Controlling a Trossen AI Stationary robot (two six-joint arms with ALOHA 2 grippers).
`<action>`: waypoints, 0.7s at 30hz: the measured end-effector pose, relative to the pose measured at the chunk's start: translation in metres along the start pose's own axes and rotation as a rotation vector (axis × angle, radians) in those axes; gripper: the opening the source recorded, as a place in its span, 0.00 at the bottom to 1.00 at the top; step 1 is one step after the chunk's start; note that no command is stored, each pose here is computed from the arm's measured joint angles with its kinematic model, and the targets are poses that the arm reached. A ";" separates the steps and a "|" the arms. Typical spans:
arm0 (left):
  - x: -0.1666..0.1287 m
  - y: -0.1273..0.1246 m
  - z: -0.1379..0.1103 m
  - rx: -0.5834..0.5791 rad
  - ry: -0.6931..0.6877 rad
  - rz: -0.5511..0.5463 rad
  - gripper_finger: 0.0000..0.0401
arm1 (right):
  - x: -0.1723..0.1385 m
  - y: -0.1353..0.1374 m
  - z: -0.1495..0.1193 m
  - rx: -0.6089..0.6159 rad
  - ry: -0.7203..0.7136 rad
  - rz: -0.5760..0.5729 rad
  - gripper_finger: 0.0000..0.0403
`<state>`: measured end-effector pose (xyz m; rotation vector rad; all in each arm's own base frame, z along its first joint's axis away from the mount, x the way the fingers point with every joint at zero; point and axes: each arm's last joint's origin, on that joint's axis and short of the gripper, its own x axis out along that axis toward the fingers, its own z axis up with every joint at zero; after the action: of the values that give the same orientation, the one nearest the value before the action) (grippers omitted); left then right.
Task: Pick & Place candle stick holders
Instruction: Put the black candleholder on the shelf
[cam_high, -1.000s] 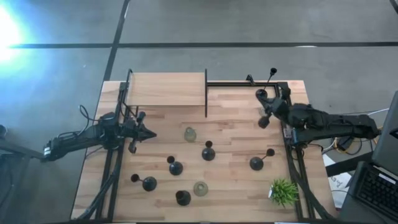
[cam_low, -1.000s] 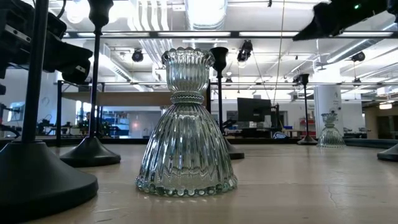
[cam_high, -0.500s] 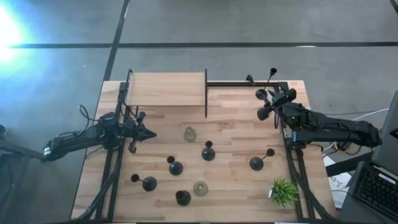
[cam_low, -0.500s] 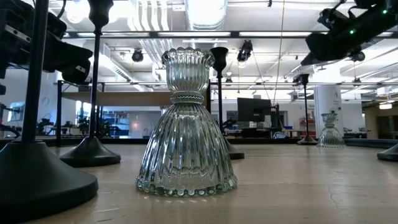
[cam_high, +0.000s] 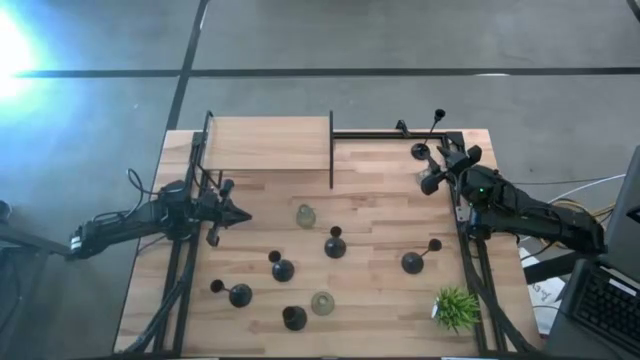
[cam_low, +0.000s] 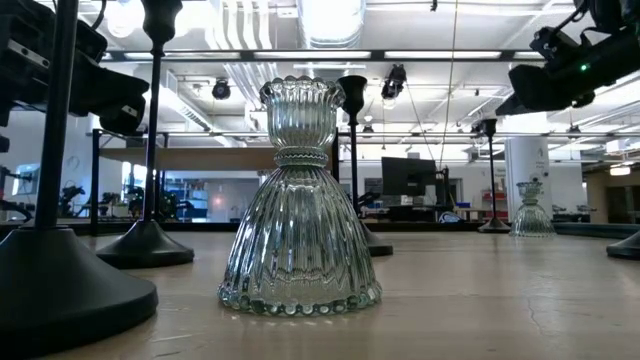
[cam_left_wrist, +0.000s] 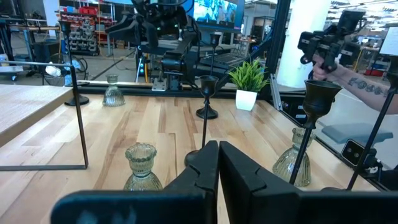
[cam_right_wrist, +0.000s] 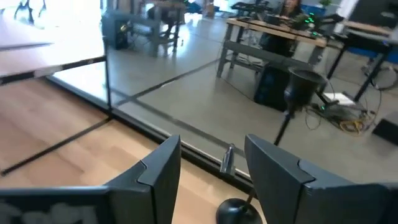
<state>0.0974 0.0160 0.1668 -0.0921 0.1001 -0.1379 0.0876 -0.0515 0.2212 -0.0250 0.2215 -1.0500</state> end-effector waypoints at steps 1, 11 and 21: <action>0.000 0.000 0.000 0.000 0.000 0.000 0.04 | 0.001 -0.001 -0.002 0.019 -0.005 -0.012 0.42; 0.000 0.000 0.000 0.000 0.000 0.000 0.04 | 0.017 -0.012 -0.023 0.040 0.067 -0.126 0.42; 0.000 0.000 0.000 0.000 0.000 0.000 0.04 | 0.036 -0.032 -0.033 0.075 0.125 -0.177 0.42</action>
<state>0.0974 0.0161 0.1668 -0.0924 0.1002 -0.1375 0.0708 -0.0954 0.1872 0.0906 0.2971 -1.2371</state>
